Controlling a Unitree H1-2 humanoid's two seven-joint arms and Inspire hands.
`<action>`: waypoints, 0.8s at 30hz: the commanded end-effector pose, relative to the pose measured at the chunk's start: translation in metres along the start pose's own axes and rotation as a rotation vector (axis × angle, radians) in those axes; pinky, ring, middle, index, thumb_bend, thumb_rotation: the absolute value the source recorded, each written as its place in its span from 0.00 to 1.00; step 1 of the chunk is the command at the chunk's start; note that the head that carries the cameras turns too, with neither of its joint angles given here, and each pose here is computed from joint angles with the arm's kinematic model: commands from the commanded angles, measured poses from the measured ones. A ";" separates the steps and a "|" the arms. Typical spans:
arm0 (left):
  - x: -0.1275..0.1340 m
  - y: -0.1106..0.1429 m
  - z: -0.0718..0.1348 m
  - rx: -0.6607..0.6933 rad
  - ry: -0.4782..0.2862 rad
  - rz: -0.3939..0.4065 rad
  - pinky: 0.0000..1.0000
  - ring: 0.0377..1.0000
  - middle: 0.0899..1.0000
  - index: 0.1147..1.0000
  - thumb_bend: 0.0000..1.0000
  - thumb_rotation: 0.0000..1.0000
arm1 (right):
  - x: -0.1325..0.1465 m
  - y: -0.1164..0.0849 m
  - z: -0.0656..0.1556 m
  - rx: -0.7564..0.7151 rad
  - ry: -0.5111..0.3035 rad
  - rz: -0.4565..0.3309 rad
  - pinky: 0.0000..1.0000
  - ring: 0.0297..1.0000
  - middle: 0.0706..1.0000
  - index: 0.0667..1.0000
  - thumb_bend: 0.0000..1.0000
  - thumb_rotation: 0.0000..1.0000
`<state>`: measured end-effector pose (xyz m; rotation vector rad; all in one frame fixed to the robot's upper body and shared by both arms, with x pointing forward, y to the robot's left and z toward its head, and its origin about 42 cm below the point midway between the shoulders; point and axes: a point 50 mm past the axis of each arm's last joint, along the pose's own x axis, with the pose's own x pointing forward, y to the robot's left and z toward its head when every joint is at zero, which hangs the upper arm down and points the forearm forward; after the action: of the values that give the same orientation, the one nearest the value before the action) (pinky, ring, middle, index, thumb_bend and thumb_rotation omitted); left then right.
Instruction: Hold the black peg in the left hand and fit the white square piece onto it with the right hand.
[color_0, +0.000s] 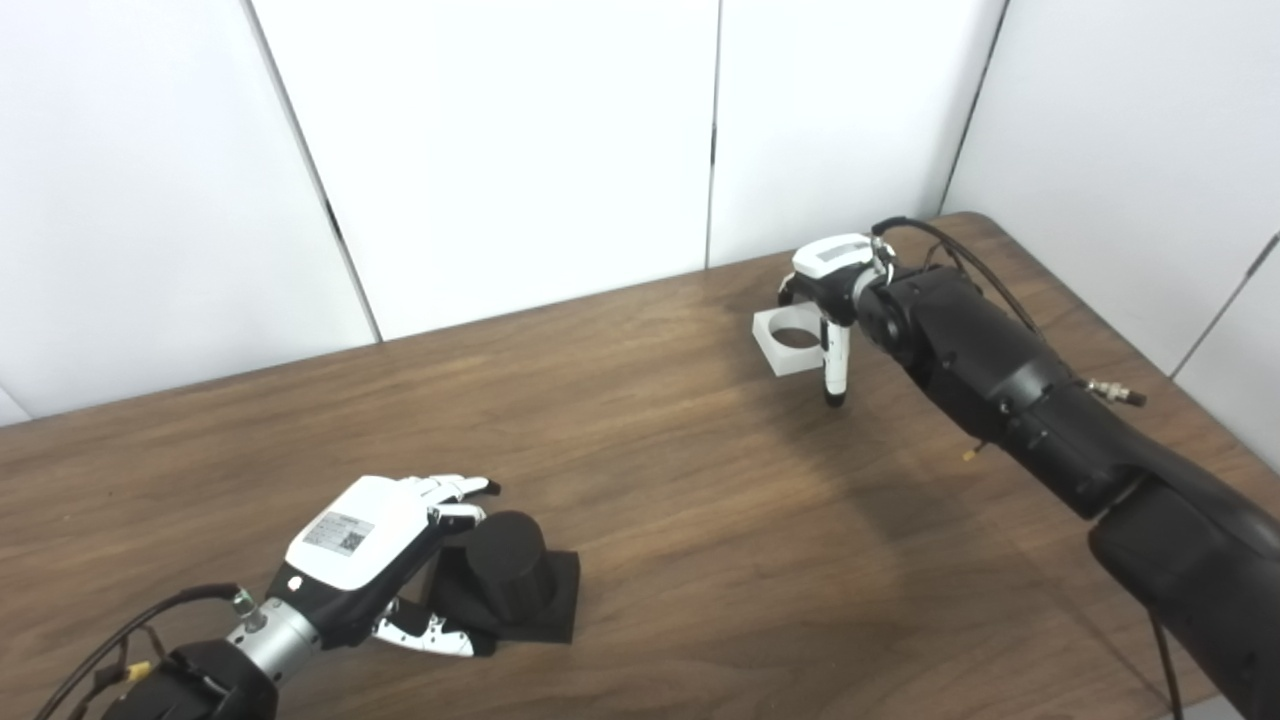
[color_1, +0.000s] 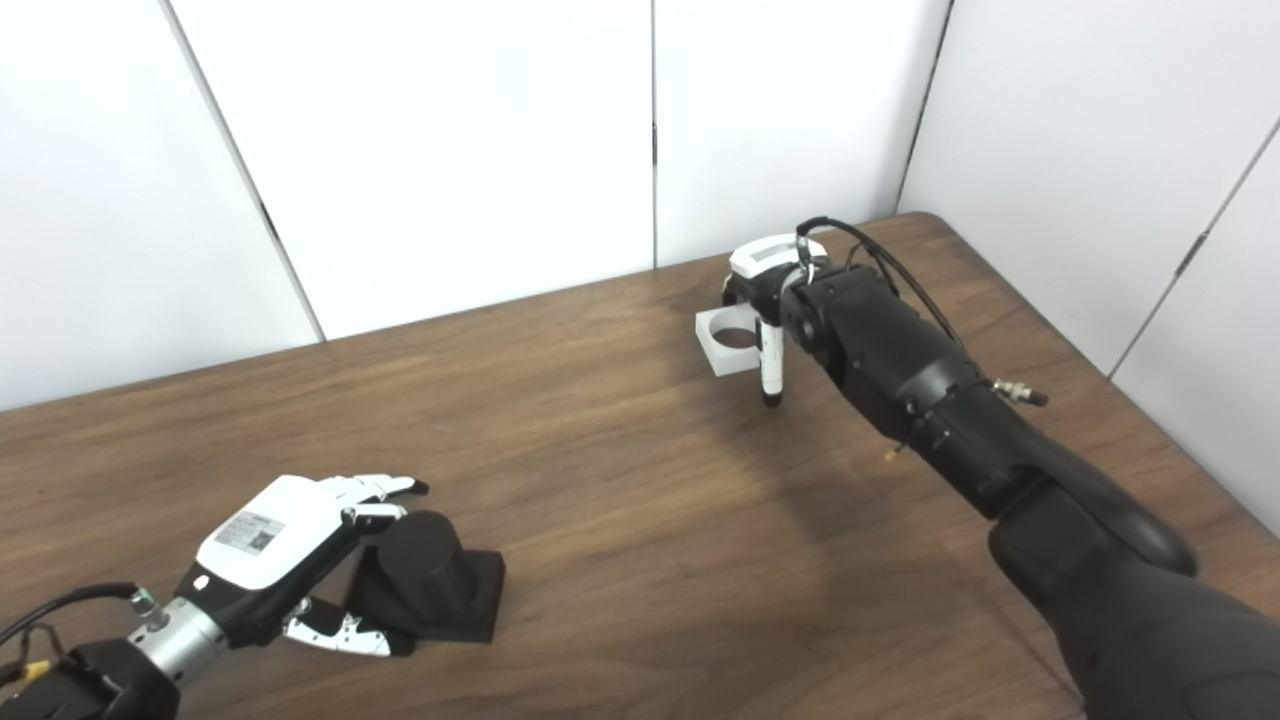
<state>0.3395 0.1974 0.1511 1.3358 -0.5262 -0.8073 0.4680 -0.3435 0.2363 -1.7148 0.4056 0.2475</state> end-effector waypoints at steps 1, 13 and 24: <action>-0.023 -0.034 0.000 0.029 0.015 -0.199 0.79 0.85 0.86 0.42 0.52 0.06 | 0.004 -0.029 0.002 -0.012 -0.009 -0.078 0.76 0.89 0.91 0.75 0.80 0.17; -0.022 -0.035 0.003 0.034 0.019 -0.202 0.79 0.85 0.86 0.43 0.52 0.06 | 0.014 -0.029 -0.001 -0.001 -0.045 -0.125 0.73 0.82 0.79 0.45 0.53 0.14; -0.023 -0.035 0.003 0.025 0.023 -0.203 0.79 0.86 0.86 0.43 0.52 0.06 | 0.011 -0.027 -0.006 0.031 -0.078 -0.165 0.68 0.79 0.75 0.45 0.52 0.13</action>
<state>0.3351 0.1985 0.1506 1.3315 -0.5195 -0.8021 0.4837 -0.3429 0.2347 -1.6930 0.2797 0.2424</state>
